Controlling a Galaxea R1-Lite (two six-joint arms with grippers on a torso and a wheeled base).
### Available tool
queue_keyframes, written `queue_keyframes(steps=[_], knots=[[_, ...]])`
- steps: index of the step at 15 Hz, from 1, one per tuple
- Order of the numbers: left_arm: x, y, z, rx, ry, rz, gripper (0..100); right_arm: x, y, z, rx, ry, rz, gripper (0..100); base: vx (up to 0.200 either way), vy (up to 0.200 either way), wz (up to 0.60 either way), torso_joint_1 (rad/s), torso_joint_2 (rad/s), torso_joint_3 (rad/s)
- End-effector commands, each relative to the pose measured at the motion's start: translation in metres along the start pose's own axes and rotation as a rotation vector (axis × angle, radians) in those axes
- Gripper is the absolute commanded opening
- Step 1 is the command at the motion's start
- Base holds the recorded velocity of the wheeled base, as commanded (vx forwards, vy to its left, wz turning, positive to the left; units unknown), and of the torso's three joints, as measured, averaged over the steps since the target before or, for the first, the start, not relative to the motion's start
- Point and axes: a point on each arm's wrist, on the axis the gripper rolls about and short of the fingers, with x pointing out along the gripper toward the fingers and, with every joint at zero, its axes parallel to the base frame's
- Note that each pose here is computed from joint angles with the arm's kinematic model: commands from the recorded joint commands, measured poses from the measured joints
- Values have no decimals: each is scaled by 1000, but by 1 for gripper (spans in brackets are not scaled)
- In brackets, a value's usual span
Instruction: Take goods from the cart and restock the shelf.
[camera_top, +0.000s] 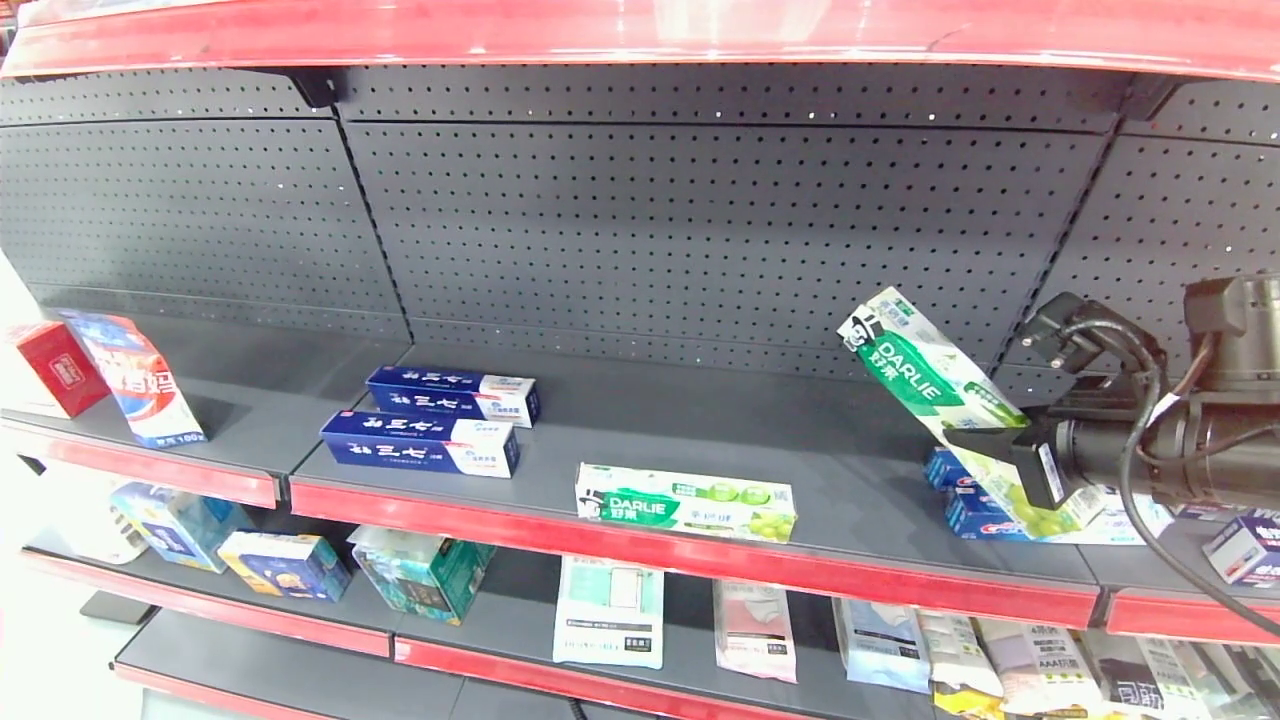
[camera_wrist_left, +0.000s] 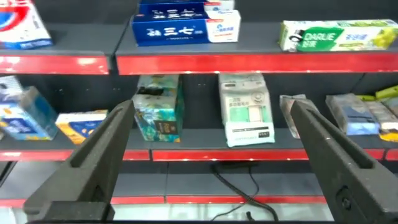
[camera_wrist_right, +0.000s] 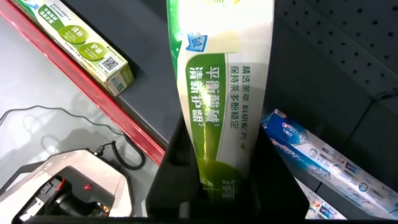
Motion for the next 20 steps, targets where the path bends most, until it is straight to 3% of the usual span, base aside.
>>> queue_keyframes(steps=[1, 6, 7, 9, 10, 11, 13, 14, 15, 17, 20], knots=[[4, -2, 13, -37, 31, 110, 100, 2, 0, -1, 1, 4, 2, 0, 0, 0, 0, 0, 0, 0], [-2, -7, -3, -60, 65, 325, 100, 3, -2, -1, 2, 2, -3, 0, 0, 0, 0, 0, 0, 0], [-3, -8, -5, -58, 60, 324, 100, 3, -2, -1, 2, 2, -3, 0, 0, 0, 0, 0, 0, 0], [0, -12, -7, -55, 25, 99, 100, 1, -3, -1, 5, 0, -9, 0, 0, 0, 0, 0, 0, 0], [0, -12, -7, -54, 22, 93, 100, 1, -3, -1, 5, 0, -9, 0, 0, 0, 0, 0, 0, 0], [4, -13, -9, -12, -10, 28, 100, 0, -5, -3, 12, 3, -20, 0, 0, 0, 0, 0, 0, 0], [4, -11, -10, -7, -18, 121, 100, -1, -7, -4, 15, 3, -27, 0, 0, 0, 0, 0, 0, 0], [6, -8, -11, -3, -49, 250, 100, -2, -7, -3, 16, 2, -29, 0, 0, 0, 0, 0, 0, 0], [6, -6, -11, -5, -63, 289, 100, -2, -7, -4, 16, 4, -29, 0, 0, 0, 0, 0, 0, 0], [7, -6, -11, -13, -54, 276, 100, -2, -8, -4, 18, 4, -30, 0, 0, 0, 0, 0, 0, 0], [7, -8, -11, 12, -49, 105, 100, -2, -8, -4, 19, 2, -30, 0, 0, 0, 0, 0, 0, 0]])
